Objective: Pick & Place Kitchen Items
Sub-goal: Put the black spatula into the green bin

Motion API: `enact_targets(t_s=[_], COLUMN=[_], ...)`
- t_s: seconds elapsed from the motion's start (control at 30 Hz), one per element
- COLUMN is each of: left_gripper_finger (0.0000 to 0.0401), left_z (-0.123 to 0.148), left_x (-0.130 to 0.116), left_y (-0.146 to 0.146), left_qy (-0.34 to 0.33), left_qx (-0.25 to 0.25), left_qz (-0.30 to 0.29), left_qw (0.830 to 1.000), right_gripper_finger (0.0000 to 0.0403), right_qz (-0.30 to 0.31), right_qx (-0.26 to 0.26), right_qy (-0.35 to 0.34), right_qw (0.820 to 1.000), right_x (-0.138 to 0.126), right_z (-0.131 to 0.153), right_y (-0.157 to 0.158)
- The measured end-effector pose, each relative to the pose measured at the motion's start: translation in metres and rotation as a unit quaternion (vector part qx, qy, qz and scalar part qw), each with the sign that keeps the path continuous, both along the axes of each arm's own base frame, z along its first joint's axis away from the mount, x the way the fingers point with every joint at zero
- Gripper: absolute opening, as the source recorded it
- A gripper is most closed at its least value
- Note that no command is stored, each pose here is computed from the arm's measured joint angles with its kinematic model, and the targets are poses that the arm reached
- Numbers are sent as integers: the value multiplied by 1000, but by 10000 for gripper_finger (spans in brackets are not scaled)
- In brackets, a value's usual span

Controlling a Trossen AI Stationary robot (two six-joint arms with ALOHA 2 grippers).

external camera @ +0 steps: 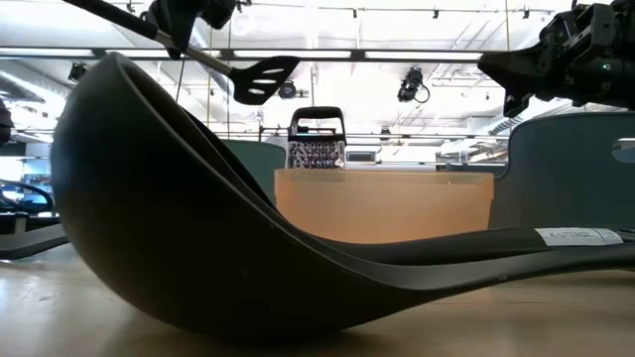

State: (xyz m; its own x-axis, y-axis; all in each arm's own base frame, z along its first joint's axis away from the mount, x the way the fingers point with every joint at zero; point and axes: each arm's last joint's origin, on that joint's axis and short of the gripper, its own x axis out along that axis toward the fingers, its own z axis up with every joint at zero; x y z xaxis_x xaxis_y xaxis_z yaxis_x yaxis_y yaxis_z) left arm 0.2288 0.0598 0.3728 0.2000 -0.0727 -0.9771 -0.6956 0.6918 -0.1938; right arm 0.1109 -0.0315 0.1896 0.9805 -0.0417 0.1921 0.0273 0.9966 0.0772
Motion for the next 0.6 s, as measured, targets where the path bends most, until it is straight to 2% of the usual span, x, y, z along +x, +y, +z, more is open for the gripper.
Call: enact_targets(t_s=[0.3, 0.6], left_gripper_finger=[76, 76], left_z=[-6, -30], left_x=[-3, 17], left_y=[32, 51], left_qy=[11, 52], left_qx=[0, -19], left_qz=[34, 16], left_qw=[999, 998], right_gripper_finger=[44, 44], right_qz=[0, 0], right_qx=[0, 0], right_qy=[0, -1], right_qw=[1000, 1000], right_x=[0, 0], right_z=[0, 0], right_y=[0, 0])
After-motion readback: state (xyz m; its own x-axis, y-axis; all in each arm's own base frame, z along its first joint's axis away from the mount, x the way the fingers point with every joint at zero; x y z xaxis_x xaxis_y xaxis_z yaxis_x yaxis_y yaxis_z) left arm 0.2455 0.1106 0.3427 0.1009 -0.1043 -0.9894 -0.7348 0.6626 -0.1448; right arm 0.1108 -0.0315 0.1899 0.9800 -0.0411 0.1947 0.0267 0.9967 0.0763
